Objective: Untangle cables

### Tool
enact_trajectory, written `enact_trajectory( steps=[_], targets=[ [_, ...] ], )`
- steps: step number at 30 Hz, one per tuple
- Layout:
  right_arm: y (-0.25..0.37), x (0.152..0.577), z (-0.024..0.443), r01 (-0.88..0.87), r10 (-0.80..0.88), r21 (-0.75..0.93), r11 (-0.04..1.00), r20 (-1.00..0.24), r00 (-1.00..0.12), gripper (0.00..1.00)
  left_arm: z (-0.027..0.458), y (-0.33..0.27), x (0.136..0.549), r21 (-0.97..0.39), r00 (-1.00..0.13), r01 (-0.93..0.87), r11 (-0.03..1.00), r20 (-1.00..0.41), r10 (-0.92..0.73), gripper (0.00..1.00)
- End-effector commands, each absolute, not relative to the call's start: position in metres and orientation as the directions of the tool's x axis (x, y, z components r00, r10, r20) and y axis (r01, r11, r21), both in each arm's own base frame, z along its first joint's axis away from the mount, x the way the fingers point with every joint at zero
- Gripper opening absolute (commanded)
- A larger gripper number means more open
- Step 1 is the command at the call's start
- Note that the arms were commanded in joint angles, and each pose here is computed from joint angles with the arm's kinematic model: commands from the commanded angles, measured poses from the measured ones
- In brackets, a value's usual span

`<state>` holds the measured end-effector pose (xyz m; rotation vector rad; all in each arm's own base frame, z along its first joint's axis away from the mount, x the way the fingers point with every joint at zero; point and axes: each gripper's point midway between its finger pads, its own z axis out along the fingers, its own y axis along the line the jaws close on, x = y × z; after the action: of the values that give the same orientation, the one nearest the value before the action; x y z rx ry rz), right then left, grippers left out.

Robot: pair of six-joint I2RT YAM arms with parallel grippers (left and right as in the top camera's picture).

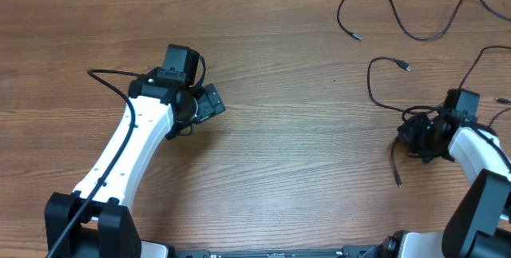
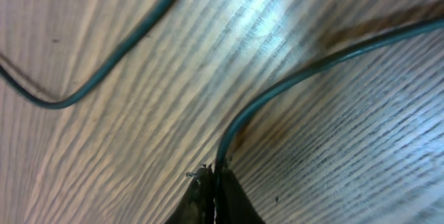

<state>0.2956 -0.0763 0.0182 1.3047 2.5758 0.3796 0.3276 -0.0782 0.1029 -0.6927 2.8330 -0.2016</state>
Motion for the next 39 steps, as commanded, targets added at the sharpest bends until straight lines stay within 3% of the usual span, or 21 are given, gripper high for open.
enact_trajectory(
  steps=[1,5,9,17,28,36,39],
  targets=[
    [-0.087,0.314,0.037,0.715,0.778,0.320,0.622,-0.152,-0.610,0.15,0.099,-0.077,0.327,-0.171,-0.864,-0.447,0.878,-0.170,-0.473,1.00],
    [-0.093,0.313,0.047,0.728,0.780,0.287,0.623,-0.154,-0.606,0.25,0.099,-0.077,0.327,-0.171,-0.864,-0.447,0.878,-0.171,-0.473,1.00],
    [-0.091,0.309,0.048,0.734,0.781,0.277,0.620,-0.135,-0.609,0.42,0.099,-0.077,0.327,-0.171,-0.865,-0.446,0.878,-0.170,-0.473,1.00],
    [-0.086,0.296,0.053,0.751,0.784,0.245,0.613,-0.072,-0.616,0.44,0.099,-0.077,0.327,-0.170,-0.865,-0.447,0.878,-0.170,-0.473,1.00],
    [-0.080,0.287,0.121,0.733,0.756,0.226,0.641,-0.024,-0.654,0.47,0.099,-0.077,0.326,-0.169,-0.865,-0.447,0.878,-0.168,-0.473,1.00],
    [-0.057,0.261,0.167,0.667,0.709,0.268,0.695,-0.102,-0.697,0.49,0.099,-0.077,0.326,-0.169,-0.865,-0.447,0.878,-0.167,-0.473,1.00],
    [-0.040,0.253,0.186,0.615,0.671,0.292,0.733,-0.156,-0.725,0.54,0.099,-0.077,0.326,-0.169,-0.865,-0.447,0.878,-0.167,-0.473,1.00]
  ],
)
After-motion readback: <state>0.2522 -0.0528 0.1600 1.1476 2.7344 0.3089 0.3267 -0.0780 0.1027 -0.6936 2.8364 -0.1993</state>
